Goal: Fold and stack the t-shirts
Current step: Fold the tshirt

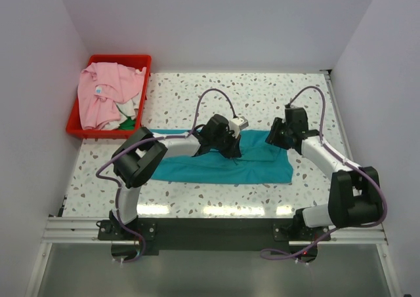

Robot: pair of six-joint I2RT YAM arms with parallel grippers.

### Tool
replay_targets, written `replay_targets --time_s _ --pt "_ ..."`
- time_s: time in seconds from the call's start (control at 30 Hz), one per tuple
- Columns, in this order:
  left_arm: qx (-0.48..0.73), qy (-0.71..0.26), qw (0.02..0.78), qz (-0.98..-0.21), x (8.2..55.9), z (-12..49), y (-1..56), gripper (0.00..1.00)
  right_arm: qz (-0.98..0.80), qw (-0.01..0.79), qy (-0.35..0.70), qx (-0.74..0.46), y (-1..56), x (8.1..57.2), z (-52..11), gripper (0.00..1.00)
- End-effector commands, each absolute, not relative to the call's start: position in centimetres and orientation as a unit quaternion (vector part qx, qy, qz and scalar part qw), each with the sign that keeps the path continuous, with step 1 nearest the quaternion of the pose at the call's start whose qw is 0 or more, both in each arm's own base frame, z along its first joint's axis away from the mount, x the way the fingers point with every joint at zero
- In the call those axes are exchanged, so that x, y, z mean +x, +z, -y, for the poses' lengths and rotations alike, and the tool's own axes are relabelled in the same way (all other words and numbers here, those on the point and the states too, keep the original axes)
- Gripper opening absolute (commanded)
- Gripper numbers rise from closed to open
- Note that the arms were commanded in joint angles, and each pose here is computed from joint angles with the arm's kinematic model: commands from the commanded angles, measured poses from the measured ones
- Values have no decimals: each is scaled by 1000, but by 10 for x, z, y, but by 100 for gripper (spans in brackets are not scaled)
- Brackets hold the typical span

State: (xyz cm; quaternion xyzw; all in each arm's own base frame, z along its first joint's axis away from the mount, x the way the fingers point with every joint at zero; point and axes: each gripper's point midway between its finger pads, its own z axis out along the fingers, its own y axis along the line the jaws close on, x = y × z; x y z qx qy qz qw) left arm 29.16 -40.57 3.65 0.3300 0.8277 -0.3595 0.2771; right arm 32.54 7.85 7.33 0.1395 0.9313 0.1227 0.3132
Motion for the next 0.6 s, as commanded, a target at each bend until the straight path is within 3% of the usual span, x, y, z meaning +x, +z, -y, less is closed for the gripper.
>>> replay_targets --time_s 0.0,0.47,0.57 --pt "335 -376 299 -810 294 414 54 1 -925 339 113 130 84 349 -77 44" --pt "338 -376 298 -810 294 414 52 1 -936 317 102 116 62 356 -92 43" --pt "337 -376 297 -810 294 414 51 1 -936 318 99 115 61 357 -94 37"
